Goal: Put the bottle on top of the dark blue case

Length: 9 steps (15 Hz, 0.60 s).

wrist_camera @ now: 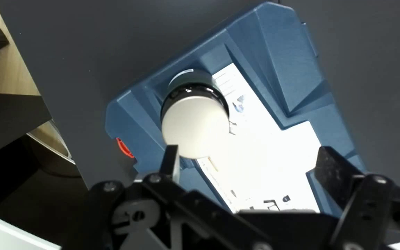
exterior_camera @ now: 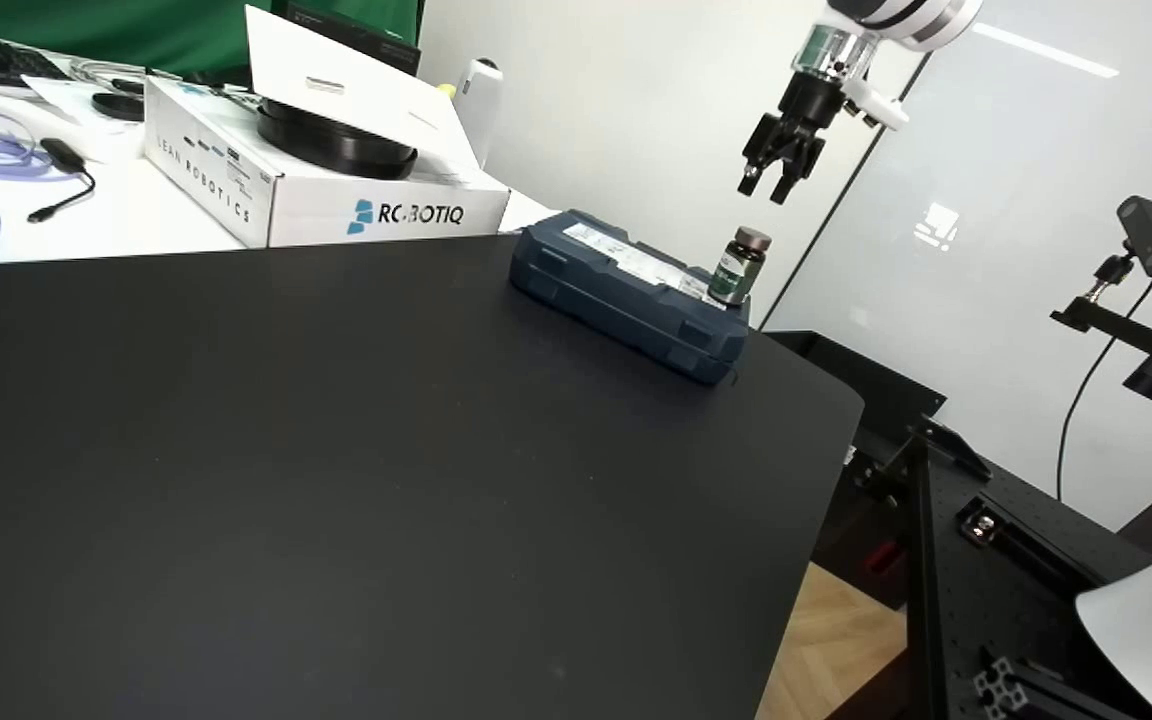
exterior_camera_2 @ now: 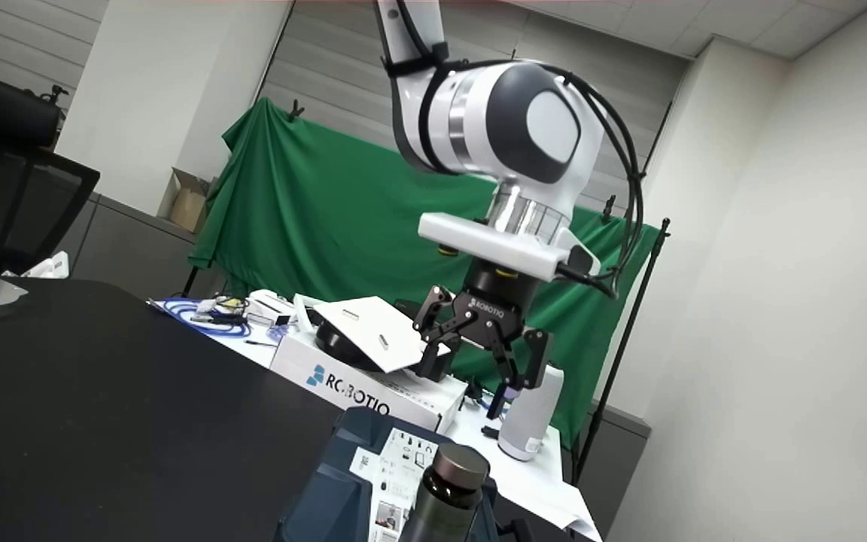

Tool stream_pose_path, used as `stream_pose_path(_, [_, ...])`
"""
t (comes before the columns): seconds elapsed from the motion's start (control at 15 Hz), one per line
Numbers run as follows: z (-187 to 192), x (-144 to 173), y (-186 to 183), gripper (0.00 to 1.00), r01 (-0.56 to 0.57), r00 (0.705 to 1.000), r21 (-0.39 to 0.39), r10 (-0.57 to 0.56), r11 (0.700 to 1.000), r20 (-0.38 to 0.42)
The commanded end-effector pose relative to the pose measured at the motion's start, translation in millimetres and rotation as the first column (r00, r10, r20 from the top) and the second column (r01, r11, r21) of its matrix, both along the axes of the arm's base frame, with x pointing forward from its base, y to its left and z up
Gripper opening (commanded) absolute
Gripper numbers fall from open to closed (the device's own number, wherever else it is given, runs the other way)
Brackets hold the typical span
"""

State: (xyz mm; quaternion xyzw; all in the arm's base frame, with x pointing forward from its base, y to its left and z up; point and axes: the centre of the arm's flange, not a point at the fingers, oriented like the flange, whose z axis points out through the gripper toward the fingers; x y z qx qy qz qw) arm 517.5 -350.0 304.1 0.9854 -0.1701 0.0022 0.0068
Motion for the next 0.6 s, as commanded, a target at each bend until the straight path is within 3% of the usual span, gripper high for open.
stream_pose_path(0.0, [60,-22,36,1.0,-0.027,0.999,-0.028,0.027,0.999,0.024])
stream_pose_path(0.13, [76,-32,53,1.0,-0.056,0.998,-0.032,0.057,0.998,0.025])
stream_pose_path(0.2, [57,-9,29,1.0,-0.056,0.998,-0.024,0.056,0.998,0.032])
stream_pose_path(0.53, [71,-24,46,1.0,-0.076,0.997,-0.022,0.076,0.997,0.032])
